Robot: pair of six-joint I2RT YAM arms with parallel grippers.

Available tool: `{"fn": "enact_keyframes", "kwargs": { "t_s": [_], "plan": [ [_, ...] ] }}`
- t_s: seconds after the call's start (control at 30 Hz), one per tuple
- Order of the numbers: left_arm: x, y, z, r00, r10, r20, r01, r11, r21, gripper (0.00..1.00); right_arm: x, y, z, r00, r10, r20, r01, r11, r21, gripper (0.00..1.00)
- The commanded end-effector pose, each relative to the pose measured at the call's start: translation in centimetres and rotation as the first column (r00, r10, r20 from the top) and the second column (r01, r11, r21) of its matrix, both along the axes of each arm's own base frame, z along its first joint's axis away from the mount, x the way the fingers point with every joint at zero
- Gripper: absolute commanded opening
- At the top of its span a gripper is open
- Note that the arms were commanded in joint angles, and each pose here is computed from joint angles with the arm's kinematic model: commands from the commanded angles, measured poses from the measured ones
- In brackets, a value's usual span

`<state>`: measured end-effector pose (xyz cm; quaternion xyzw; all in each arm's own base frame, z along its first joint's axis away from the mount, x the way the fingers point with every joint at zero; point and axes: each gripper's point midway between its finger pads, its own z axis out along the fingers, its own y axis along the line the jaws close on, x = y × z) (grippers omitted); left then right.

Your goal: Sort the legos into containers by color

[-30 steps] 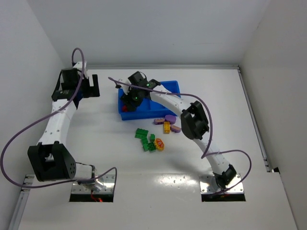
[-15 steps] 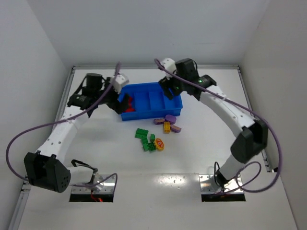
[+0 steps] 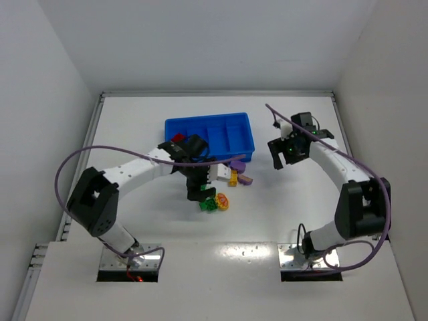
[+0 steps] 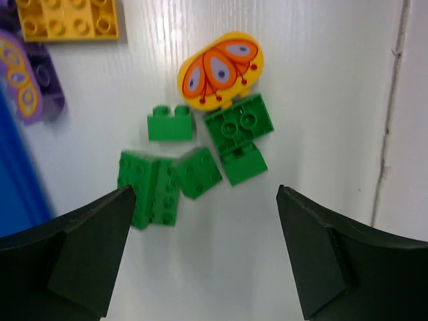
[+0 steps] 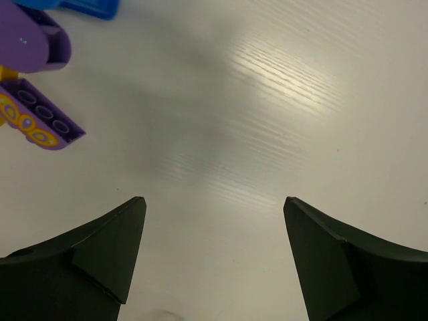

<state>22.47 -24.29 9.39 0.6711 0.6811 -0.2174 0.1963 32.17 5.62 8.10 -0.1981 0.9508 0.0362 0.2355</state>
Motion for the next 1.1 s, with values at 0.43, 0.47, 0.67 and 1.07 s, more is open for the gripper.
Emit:
{"fn": "enact_keyframes", "kwargs": {
  "t_s": [0.43, 0.47, 0.67, 1.07],
  "plan": [
    [-0.1, -7.2, -4.0, 0.953, -0.239, 0.184, 0.261, 0.959, -0.106, 0.96, -1.5, -3.7, 1.9, 0.986, -0.162, 0.034, 0.157, 0.981, 0.110, 0.86],
    [-0.5, -7.4, -3.9, 0.951, -0.251, 0.179, 0.274, 0.955, -0.112, 0.95, -1.5, -4.0, 1.9, 0.984, -0.172, 0.034, 0.168, 0.980, 0.110, 0.86],
    [-1.7, -7.8, -4.6, 0.944, -0.290, 0.157, 0.309, 0.944, -0.116, 0.94, -1.5, -4.8, 1.9, 0.981, -0.189, 0.036, 0.184, 0.977, 0.106, 0.86],
    [-2.7, -8.6, -6.3, 0.940, -0.323, 0.108, 0.335, 0.935, -0.116, 0.90, -1.4, -5.4, 1.7, 0.978, -0.207, 0.025, 0.203, 0.972, 0.120, 0.86]
  ]
}}
